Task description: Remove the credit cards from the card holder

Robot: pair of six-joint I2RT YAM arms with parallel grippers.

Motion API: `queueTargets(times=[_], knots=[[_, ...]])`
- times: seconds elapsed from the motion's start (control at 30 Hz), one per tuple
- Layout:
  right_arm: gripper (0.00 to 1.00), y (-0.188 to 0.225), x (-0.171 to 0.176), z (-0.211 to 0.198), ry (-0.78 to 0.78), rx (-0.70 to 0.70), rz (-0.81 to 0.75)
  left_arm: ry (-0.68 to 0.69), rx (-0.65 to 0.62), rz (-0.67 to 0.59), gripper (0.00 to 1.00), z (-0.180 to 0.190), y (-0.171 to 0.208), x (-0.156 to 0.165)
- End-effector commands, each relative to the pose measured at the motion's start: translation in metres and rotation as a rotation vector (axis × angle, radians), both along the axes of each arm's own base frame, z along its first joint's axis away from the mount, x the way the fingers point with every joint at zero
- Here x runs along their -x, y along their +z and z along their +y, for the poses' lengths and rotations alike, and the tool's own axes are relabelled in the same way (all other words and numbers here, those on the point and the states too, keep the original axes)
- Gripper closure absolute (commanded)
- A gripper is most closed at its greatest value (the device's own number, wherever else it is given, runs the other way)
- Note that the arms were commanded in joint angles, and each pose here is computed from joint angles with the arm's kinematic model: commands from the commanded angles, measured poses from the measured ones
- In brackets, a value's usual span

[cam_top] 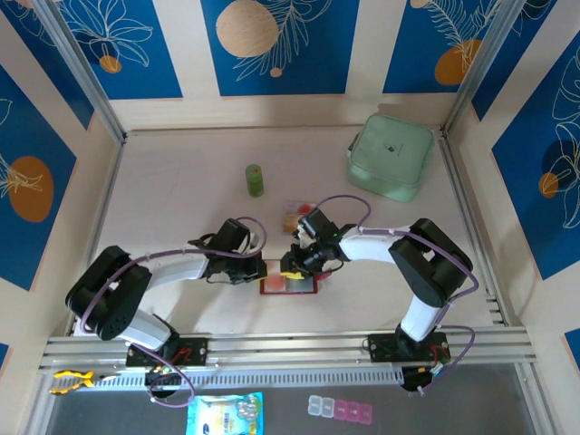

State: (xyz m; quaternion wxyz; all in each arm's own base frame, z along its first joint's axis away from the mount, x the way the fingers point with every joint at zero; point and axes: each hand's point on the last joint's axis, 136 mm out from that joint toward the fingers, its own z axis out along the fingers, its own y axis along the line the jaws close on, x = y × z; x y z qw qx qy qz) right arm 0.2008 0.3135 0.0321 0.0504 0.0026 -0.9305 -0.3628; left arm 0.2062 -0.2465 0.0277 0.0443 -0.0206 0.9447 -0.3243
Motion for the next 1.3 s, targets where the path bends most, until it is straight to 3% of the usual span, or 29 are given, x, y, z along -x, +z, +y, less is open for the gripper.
queueTargets(times=[0.0,1.03,1.27], knots=[[0.73,0.004,-0.001,0.009,0.015,-0.015,-0.002,-0.005,-0.050,0.025,0.98,0.011,-0.011,0.006],[0.79,-0.001,0.002,0.019,0.053,-0.040,0.020,-0.007,-0.062,0.030,0.98,0.014,-0.015,0.009],[0.76,-0.014,0.004,0.000,0.043,0.096,0.025,-0.007,-0.059,0.028,0.95,0.013,-0.014,0.009]])
